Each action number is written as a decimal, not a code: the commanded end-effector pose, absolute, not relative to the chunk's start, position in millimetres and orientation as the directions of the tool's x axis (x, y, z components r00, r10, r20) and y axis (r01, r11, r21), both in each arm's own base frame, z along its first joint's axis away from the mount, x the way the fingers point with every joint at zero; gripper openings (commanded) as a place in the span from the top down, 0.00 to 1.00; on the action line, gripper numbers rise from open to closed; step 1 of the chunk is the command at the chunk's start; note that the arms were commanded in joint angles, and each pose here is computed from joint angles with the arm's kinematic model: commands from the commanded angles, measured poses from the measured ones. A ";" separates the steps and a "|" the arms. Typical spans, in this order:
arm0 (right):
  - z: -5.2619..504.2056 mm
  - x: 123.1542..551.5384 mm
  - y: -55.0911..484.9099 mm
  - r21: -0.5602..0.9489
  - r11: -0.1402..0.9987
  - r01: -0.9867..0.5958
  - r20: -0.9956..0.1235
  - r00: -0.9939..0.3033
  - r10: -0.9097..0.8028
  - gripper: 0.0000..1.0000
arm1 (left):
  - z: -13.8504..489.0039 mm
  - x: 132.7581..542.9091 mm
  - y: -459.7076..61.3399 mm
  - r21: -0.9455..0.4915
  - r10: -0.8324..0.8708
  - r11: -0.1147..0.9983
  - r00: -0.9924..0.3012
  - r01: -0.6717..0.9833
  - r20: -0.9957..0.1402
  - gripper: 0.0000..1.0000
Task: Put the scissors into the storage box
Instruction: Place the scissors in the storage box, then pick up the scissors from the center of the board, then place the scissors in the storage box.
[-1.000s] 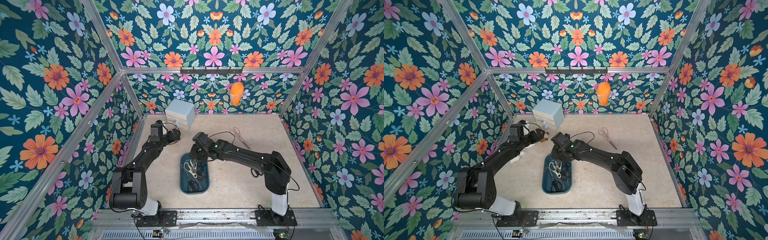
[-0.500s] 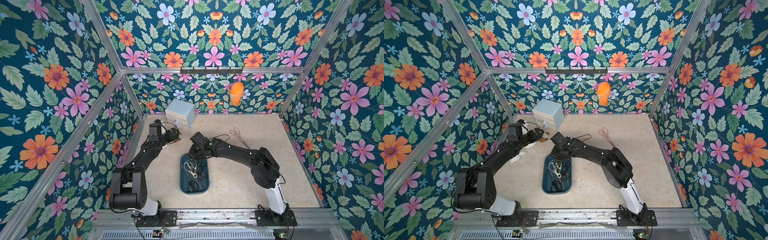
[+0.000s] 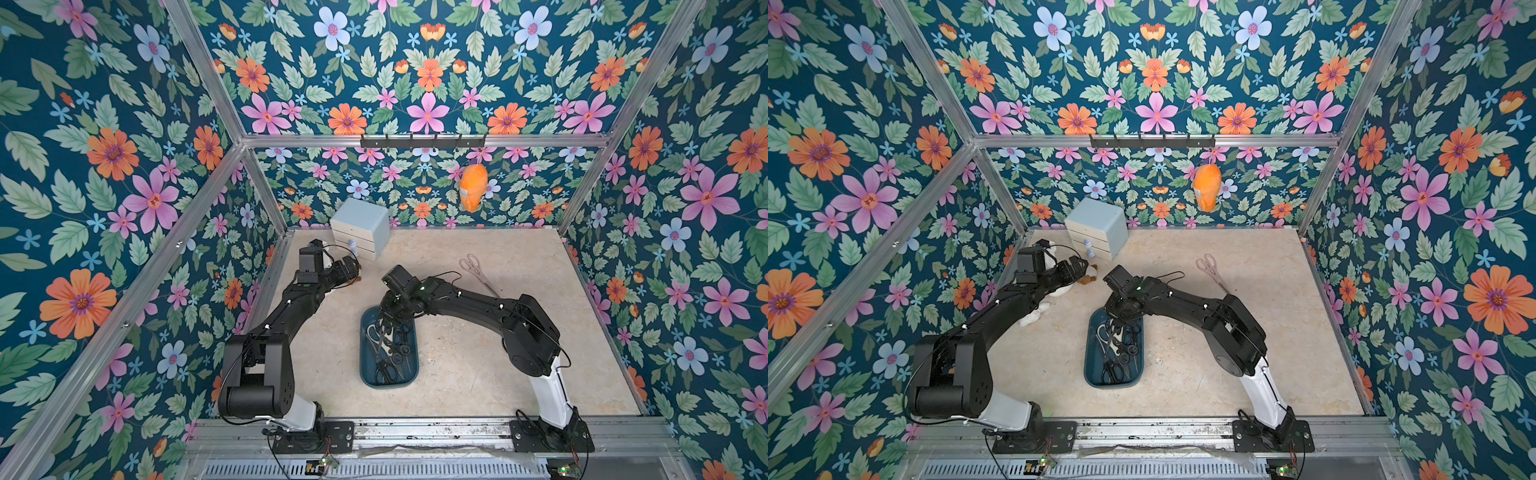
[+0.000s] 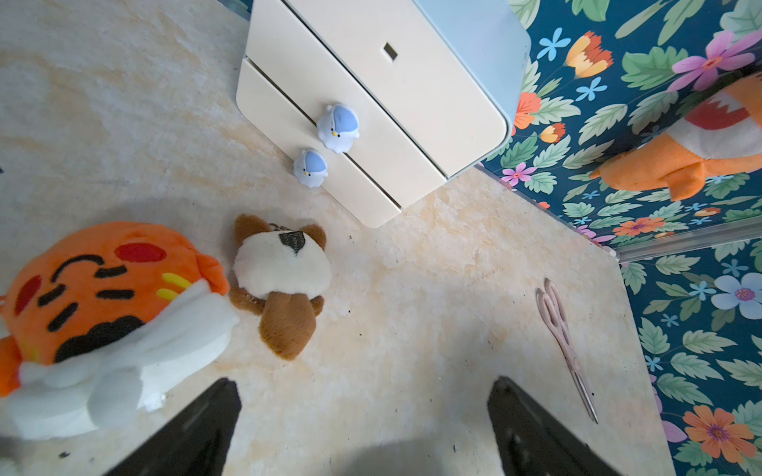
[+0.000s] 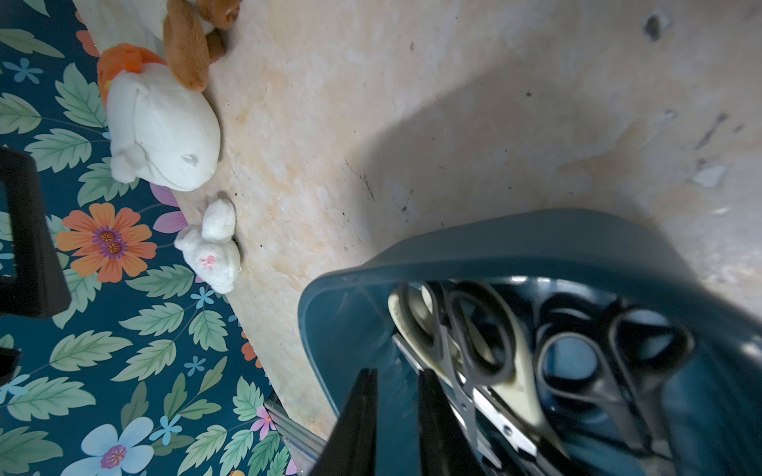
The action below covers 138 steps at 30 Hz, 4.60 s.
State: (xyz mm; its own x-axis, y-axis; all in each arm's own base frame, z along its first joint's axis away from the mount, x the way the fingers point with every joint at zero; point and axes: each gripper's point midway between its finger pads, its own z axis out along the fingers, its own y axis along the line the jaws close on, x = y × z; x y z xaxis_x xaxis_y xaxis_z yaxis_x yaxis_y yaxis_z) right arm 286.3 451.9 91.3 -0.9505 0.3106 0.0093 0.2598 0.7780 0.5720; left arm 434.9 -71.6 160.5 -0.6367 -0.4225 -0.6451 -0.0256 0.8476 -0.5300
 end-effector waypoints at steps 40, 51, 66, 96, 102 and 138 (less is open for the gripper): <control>53.4 467.3 198.9 -0.172 0.975 -0.140 -0.108 -0.981 -0.160 0.79 | 142.3 438.3 -158.7 -0.478 -0.240 0.877 -0.813 0.054 -0.531 0.02; 47.7 502.0 174.6 -0.075 0.993 -0.088 -0.177 -0.979 -0.101 0.75 | 133.8 430.2 -154.7 -0.458 -0.229 0.888 -0.827 0.038 -0.513 0.02; 31.0 536.4 189.0 -0.015 0.993 -0.117 -0.276 -0.954 -0.117 0.75 | 134.5 426.3 -149.5 -0.447 -0.241 0.894 -0.822 0.019 -0.517 0.02; -2.0 516.9 187.5 0.058 0.991 -0.123 -0.166 -0.980 -0.112 1.00 | 133.1 413.9 -134.9 -0.398 -0.235 0.917 -0.787 0.014 -0.570 0.02; 22.4 520.5 196.1 0.122 0.990 -0.077 -0.199 -0.979 -0.052 1.00 | 134.7 421.7 -121.6 -0.346 -0.223 0.938 -0.740 0.013 -0.635 0.02; 185.8 350.5 399.8 0.681 0.704 0.203 -0.218 -0.861 0.459 1.00 | 163.0 432.9 -79.4 -0.385 -0.324 0.922 -0.613 -0.034 -0.720 0.01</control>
